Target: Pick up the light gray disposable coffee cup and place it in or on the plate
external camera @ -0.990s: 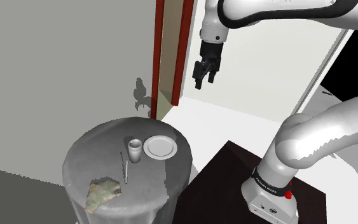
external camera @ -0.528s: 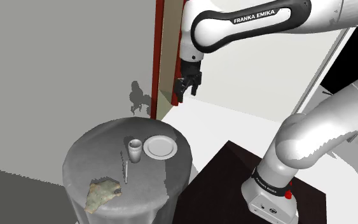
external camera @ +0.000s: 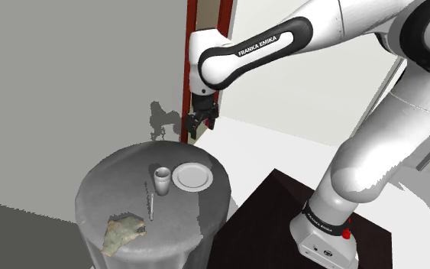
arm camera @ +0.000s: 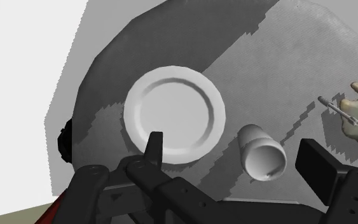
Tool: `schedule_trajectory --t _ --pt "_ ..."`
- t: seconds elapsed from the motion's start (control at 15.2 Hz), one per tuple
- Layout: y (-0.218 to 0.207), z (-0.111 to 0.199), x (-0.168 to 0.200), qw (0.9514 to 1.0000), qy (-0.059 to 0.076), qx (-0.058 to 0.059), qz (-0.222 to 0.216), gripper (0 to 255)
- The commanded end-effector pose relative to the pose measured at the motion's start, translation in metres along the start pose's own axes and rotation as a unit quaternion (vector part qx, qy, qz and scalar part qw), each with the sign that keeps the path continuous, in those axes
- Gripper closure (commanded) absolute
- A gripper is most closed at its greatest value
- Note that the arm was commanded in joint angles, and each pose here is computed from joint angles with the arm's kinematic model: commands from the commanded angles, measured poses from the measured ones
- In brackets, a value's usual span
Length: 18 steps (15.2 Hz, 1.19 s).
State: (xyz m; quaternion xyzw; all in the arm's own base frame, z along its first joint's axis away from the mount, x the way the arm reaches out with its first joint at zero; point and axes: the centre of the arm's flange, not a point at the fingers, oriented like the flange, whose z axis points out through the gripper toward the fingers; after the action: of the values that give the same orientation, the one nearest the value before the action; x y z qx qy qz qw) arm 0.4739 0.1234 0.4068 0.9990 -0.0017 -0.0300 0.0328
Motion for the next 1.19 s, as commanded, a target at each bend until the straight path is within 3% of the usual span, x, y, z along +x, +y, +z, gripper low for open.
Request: schedule_trajectory --t 0.0,1.12 --pt "-0.012 0.020 0.015 1.0000 -0.002 0.000 0.000 0" --pt "-0.107 0.180 0.150 0.9996 -0.026 -0.005 -0.001 0"
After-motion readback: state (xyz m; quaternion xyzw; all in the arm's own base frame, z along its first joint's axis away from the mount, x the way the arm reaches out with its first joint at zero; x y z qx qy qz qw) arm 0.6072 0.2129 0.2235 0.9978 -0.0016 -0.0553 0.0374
